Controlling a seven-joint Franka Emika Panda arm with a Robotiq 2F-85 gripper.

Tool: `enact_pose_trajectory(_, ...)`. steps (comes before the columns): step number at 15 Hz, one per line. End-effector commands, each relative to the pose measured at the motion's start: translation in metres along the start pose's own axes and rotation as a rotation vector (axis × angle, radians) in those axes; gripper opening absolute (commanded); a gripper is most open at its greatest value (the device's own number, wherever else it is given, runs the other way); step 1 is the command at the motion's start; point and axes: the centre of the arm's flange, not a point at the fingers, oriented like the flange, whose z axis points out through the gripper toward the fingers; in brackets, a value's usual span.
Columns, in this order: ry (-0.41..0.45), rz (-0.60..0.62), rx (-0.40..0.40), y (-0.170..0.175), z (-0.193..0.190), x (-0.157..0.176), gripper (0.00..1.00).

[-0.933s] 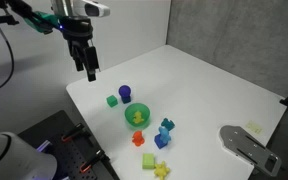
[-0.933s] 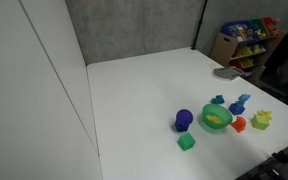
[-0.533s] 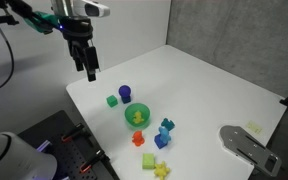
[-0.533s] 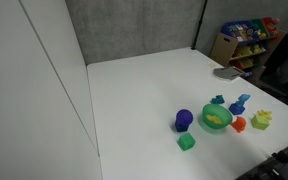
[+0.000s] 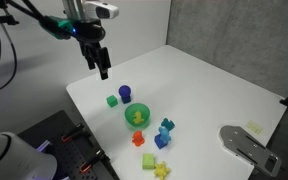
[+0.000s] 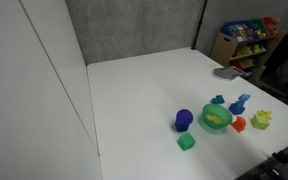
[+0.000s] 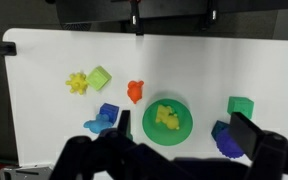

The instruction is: Pick up the light blue toy that is on top of the blue block and drop it in the green bowl

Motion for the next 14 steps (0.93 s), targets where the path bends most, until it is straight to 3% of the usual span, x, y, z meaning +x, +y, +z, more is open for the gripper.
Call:
enact_pose_trajectory(1,0.015,0.051,0.026,0.018,0.014,0.024,1.00)
enact_pose_trajectory(14,0.123,0.360,0.009,0.127,0.123,0.083,1.00)
